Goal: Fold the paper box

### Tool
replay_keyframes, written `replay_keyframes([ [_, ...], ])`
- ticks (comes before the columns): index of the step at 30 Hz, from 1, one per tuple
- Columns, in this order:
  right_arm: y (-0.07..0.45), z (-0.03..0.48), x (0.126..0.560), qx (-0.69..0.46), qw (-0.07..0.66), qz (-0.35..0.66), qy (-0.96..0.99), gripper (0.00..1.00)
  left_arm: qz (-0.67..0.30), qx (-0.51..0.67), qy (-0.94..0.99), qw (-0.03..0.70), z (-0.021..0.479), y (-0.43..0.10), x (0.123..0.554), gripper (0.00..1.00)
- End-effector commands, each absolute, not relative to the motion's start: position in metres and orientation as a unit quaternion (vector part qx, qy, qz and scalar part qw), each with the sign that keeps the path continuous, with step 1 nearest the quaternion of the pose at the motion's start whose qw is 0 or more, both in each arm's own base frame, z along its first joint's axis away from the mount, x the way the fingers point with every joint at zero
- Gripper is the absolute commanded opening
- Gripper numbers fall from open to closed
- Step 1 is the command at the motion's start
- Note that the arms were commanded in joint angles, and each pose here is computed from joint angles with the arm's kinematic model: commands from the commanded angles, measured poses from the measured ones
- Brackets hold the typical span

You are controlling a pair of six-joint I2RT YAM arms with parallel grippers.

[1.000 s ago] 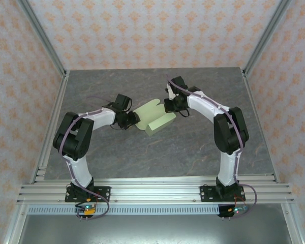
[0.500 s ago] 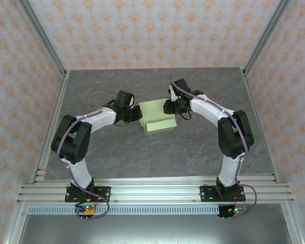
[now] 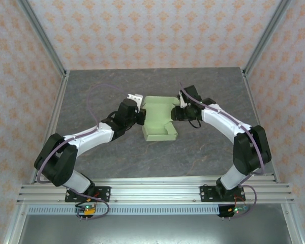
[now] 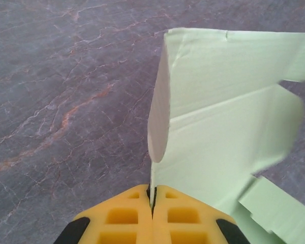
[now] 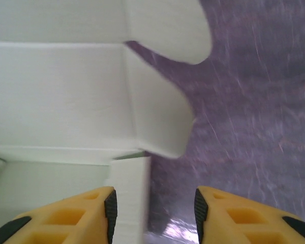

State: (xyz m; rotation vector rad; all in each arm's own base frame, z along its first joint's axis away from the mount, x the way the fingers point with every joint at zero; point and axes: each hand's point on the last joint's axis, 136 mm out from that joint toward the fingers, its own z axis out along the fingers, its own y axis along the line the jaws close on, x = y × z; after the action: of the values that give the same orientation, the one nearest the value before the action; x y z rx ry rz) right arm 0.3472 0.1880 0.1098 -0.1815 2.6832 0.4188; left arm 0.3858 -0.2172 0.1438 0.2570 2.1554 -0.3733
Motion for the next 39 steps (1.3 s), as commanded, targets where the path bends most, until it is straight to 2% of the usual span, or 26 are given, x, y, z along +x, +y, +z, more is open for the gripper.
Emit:
replay_keyframes([
  [1,0.182,0.100,0.340,-0.076,0.213,0.146,0.963,0.45,-0.136,0.123,0.853,0.488,0.149,-0.220,0.390,0.00],
  [5,0.186,0.091,0.331,-0.088,0.202,0.162,0.962,0.43,-0.133,0.127,0.846,0.501,0.150,-0.220,0.383,0.00],
  [13,0.204,0.093,0.290,0.079,0.123,0.258,0.955,0.45,-0.130,0.083,0.845,0.513,0.158,-0.206,0.376,0.00],
  [17,0.209,0.090,0.277,0.099,0.085,0.263,0.956,0.45,-0.133,0.070,0.840,0.522,0.162,-0.202,0.373,0.00],
  [20,0.220,0.095,0.276,0.083,0.085,0.272,0.955,0.45,-0.138,0.067,0.840,0.520,0.162,-0.203,0.373,0.00],
  [27,0.193,0.077,0.301,-0.013,0.141,0.138,0.980,0.44,-0.158,0.060,0.838,0.519,0.158,-0.210,0.375,0.00],
  [39,0.207,0.066,0.325,-0.070,0.155,0.146,0.975,0.45,-0.162,0.074,0.838,0.515,0.157,-0.214,0.374,0.00],
])
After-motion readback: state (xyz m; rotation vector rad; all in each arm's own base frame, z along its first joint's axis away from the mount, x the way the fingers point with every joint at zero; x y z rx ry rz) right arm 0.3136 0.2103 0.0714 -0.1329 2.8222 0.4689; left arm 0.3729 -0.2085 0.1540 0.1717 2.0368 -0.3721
